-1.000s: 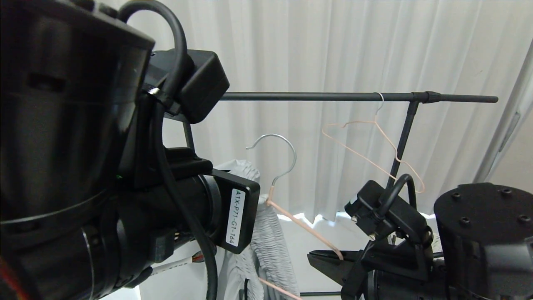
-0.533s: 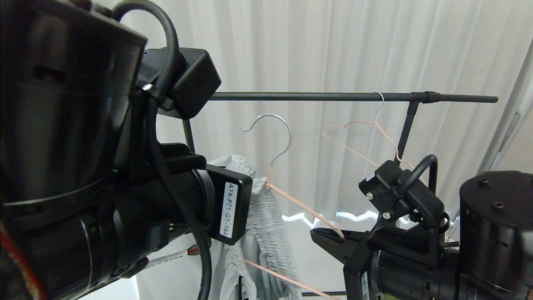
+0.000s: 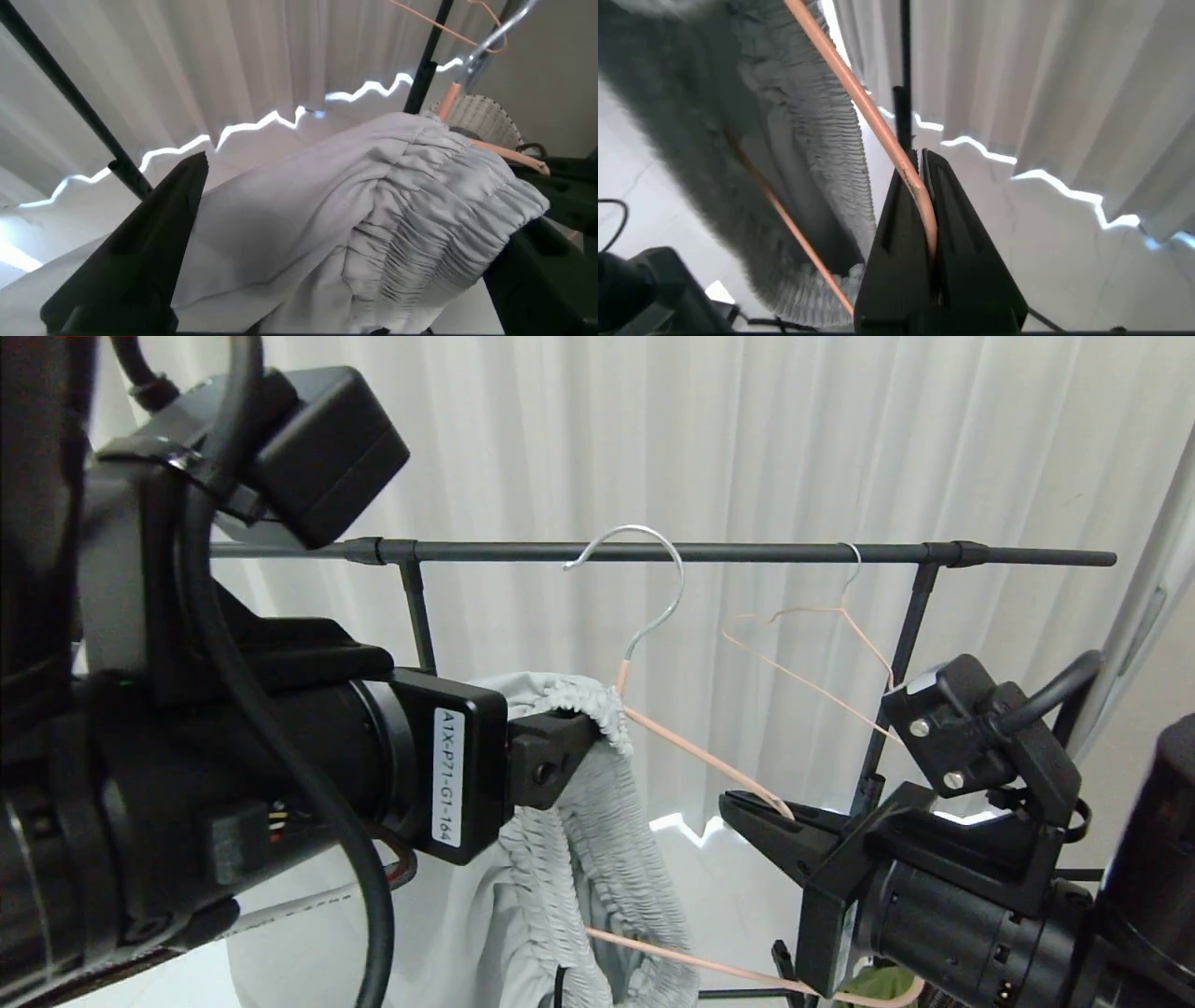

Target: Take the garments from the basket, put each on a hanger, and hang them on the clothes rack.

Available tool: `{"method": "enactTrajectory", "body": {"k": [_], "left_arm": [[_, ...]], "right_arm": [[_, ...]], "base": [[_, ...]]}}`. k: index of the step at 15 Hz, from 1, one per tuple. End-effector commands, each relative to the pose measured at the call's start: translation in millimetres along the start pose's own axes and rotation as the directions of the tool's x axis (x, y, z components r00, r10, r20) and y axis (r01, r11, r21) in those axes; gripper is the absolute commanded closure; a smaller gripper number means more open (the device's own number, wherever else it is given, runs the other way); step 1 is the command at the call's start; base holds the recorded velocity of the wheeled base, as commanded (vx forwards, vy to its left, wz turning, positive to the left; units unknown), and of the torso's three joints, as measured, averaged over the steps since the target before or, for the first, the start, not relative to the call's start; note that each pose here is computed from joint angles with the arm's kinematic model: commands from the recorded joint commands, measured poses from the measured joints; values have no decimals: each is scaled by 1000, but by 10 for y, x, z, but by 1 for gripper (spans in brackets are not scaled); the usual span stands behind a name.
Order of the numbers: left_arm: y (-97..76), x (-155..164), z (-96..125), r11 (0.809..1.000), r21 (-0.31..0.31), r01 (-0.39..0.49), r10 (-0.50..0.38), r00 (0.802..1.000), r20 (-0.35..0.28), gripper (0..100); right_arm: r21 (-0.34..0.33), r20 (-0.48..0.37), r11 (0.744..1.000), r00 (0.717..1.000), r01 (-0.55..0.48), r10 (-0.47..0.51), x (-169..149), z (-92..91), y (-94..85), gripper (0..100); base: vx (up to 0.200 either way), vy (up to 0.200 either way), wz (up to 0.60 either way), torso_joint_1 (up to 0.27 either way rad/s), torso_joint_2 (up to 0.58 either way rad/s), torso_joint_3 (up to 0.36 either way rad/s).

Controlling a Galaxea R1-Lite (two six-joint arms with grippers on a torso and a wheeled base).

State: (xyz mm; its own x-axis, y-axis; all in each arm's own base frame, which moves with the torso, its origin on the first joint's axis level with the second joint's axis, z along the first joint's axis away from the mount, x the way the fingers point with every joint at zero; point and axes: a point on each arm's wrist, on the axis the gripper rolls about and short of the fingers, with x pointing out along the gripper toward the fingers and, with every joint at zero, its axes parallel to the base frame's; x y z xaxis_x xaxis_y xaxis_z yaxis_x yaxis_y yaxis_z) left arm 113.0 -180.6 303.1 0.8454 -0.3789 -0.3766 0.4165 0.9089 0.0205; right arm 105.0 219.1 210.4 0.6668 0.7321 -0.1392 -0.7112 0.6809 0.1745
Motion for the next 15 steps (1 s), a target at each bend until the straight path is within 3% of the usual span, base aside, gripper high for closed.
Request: {"method": "enactTrajectory", "body": {"k": [1, 4, 7, 11, 13, 15], "left_arm": [[68, -107, 28, 1000, -17, 5, -5, 1000, 27, 0], [94, -145, 31, 1000, -11, 7, -6, 999, 35, 0], [67, -120, -20, 992, 123, 9, -11, 1000, 17, 0], [66, -164, -55, 989, 146, 24, -26, 1000, 16, 0], [178, -310, -96, 976, 215, 43, -51, 998, 34, 0], [313, -471, -185, 945, 287, 158, -173, 985, 27, 0]], "right_arm": [[3, -3, 1000, 1000, 14, -14, -101, -40, -41, 100], [10, 10, 1000, 1000, 25, -25, -147, -22, -66, 100], [14, 16, 999, 999, 32, -32, -147, -8, -72, 100], [17, 24, 998, 998, 66, -66, -165, -6, -95, 100], [7, 21, 996, 995, 93, -93, -225, -34, -197, 100], [-27, 18, 995, 995, 97, -97, -358, -83, -280, 100]], "base": [[0, 0, 0, 0, 0, 0], [0, 0, 0, 0, 0, 0], [0, 0, 0, 0, 0, 0], [0, 0, 0, 0, 0, 0], [0, 0, 0, 0, 0, 0], [0, 0, 0, 0, 0, 0]]}}
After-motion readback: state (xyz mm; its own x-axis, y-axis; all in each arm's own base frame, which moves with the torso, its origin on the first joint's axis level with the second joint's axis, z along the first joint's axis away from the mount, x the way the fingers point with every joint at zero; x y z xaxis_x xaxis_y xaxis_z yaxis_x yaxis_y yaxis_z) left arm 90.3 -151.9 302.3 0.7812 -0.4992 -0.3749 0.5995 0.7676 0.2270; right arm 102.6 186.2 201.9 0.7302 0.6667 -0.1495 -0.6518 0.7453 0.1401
